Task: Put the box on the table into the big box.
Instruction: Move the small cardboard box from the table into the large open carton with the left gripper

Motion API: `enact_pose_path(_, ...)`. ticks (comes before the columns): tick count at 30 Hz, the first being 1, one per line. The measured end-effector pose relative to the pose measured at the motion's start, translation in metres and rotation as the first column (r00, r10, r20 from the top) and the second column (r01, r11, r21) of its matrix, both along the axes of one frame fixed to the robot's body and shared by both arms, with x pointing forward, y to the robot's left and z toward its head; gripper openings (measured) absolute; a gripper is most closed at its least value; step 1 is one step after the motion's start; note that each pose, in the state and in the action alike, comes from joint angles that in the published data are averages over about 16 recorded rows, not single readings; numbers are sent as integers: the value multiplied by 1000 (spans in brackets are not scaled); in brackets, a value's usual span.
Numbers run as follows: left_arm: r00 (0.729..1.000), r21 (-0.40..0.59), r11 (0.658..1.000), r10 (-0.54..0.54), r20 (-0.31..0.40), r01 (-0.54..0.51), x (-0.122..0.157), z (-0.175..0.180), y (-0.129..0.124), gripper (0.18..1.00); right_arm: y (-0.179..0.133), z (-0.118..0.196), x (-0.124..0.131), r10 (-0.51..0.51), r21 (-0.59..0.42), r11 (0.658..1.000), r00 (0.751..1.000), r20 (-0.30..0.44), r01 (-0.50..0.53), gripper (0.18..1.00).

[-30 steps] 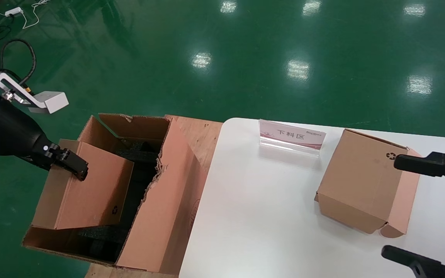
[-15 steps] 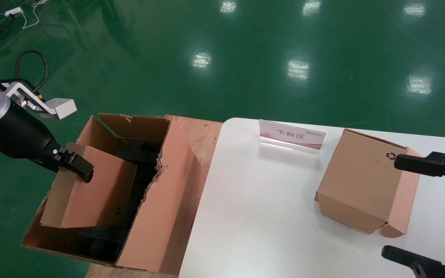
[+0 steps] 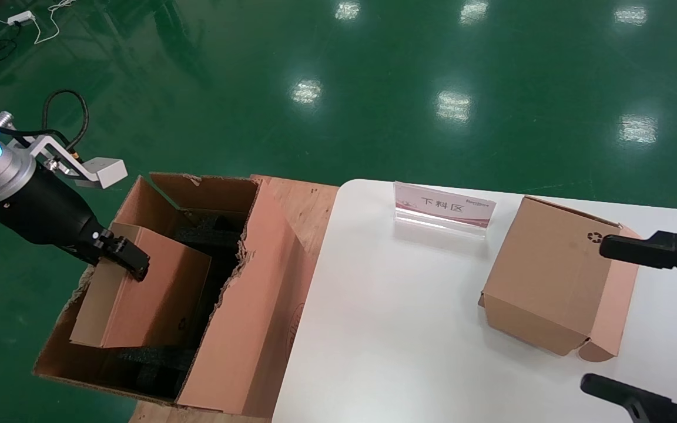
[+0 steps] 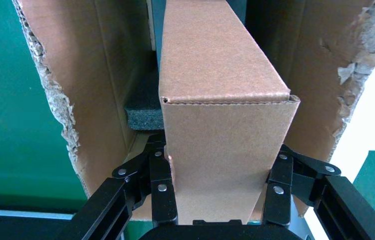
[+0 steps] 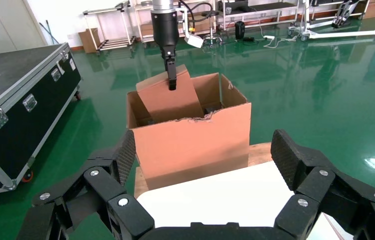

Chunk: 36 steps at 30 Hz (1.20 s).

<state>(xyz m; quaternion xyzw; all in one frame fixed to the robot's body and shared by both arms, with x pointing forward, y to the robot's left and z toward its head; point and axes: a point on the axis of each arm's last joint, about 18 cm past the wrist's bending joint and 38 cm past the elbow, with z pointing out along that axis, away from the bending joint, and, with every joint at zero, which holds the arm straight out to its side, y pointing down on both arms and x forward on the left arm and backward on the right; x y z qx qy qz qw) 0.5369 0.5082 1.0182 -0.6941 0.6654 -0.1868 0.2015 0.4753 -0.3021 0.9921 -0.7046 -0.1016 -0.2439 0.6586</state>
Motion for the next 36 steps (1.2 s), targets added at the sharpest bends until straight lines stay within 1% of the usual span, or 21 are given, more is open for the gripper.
enact_pose_path(11, 1000, 30, 999, 15, -10, -15, 7, -4, 8, 404, 0, 0, 0, 0, 0, 1000, 1000, 0, 0, 995)
enact_pose_path(24, 998, 80, 995, 60, -24, -58, 19, -14, 19, 403, 0, 0, 0, 0, 0, 1000, 1000, 0, 0, 995)
enact_pose_path(36, 996, 102, 992, 84, -37, -79, 33, -28, 20, 403, 0, 0, 0, 0, 0, 1000, 1000, 0, 0, 995)
